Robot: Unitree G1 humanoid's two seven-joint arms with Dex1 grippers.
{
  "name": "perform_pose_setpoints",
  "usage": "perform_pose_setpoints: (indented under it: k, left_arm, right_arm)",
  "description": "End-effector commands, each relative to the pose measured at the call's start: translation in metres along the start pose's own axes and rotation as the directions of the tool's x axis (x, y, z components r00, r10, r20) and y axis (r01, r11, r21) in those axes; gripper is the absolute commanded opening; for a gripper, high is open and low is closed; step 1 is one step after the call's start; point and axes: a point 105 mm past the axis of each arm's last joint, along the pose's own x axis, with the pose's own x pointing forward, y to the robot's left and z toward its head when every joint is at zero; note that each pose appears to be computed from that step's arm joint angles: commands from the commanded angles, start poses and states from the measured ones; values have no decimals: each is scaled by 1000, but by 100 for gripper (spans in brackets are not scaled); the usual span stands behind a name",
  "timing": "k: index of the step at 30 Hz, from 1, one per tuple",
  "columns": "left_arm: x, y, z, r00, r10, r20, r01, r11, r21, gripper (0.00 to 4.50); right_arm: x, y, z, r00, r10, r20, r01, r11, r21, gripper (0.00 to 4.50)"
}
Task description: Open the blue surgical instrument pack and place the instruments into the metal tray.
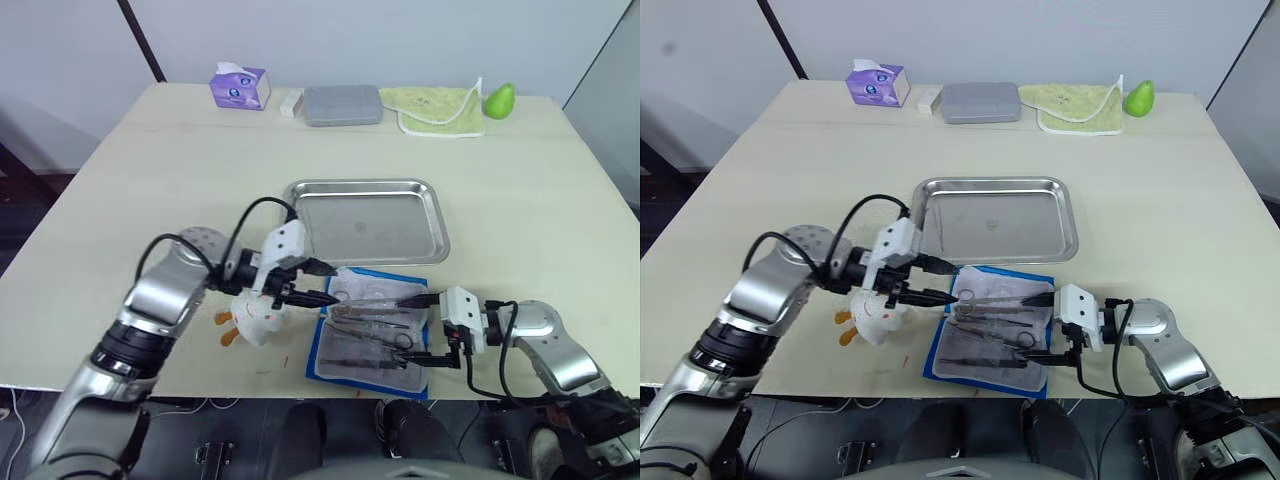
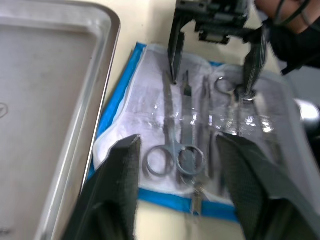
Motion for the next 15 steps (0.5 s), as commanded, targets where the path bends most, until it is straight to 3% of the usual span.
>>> perform_pose_setpoints:
  k: [1, 15]
  left_arm:
    - [10, 1, 9, 1000, 13, -26, -11, 997, 77, 251]
    - [39, 7, -1, 991, 17, -129, 2, 989, 145, 251]
  right_arm:
    - [6, 16, -32, 993, 32, -114, -22, 996, 87, 450]
    - [8, 18, -33, 994, 17, -112, -6, 995, 97, 450]
